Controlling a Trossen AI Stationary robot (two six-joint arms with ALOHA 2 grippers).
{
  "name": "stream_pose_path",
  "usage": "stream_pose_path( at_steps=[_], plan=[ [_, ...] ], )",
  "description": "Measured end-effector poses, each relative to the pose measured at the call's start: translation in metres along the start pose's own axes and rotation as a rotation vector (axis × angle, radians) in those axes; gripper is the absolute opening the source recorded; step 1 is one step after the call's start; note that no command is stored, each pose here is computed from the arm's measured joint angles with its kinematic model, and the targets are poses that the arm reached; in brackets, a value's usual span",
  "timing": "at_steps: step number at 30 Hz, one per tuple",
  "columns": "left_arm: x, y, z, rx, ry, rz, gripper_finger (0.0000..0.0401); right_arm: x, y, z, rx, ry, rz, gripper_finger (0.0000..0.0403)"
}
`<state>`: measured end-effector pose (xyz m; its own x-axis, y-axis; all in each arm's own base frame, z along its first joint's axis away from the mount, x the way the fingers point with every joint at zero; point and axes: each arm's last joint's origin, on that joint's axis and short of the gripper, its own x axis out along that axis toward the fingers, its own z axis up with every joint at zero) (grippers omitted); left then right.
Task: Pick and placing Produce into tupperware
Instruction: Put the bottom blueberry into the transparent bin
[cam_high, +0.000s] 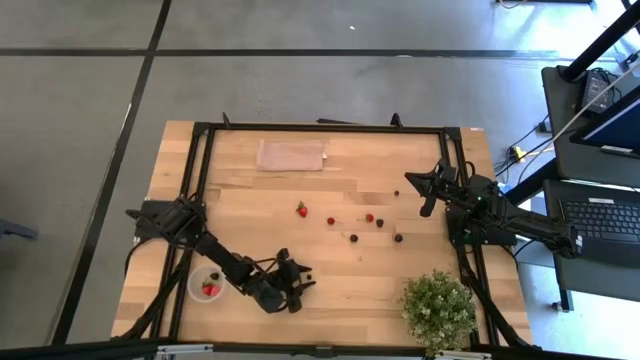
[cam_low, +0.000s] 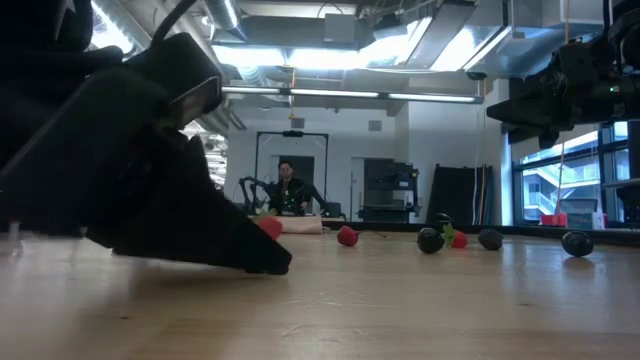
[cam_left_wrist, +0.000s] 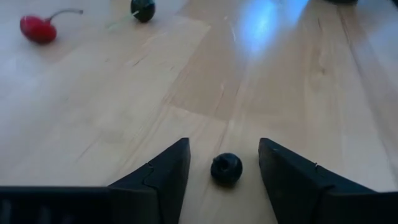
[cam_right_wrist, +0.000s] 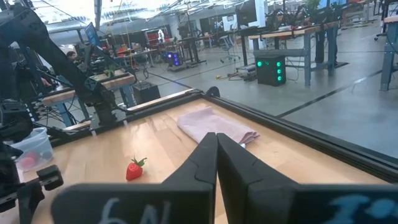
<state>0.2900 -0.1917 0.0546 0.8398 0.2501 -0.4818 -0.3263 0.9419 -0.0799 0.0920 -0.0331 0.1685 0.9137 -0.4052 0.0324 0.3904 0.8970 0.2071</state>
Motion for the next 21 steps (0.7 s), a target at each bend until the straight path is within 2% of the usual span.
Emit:
stream_pose_path(
  at_steps=[3,12,21],
  plan=[
    [-0.0002,-0.0001,-0.0003,0.041,0.002,-0.001,0.0178,0.0000,0.0000,0.0000,0.000,0.000,0.000,0.0013],
    [0.0010,0.0016,0.0000,0.043,0.010,-0.001,0.0160,0.0000,0.0000,0.0000,0.001,0.000,0.000,0.0013],
    [0.0010,0.0026,-0.0003,0.049,0.008,0.008,0.0122,0.0000,0.0000,0.0001,0.002,0.000,0.000,0.0013]
  ],
)
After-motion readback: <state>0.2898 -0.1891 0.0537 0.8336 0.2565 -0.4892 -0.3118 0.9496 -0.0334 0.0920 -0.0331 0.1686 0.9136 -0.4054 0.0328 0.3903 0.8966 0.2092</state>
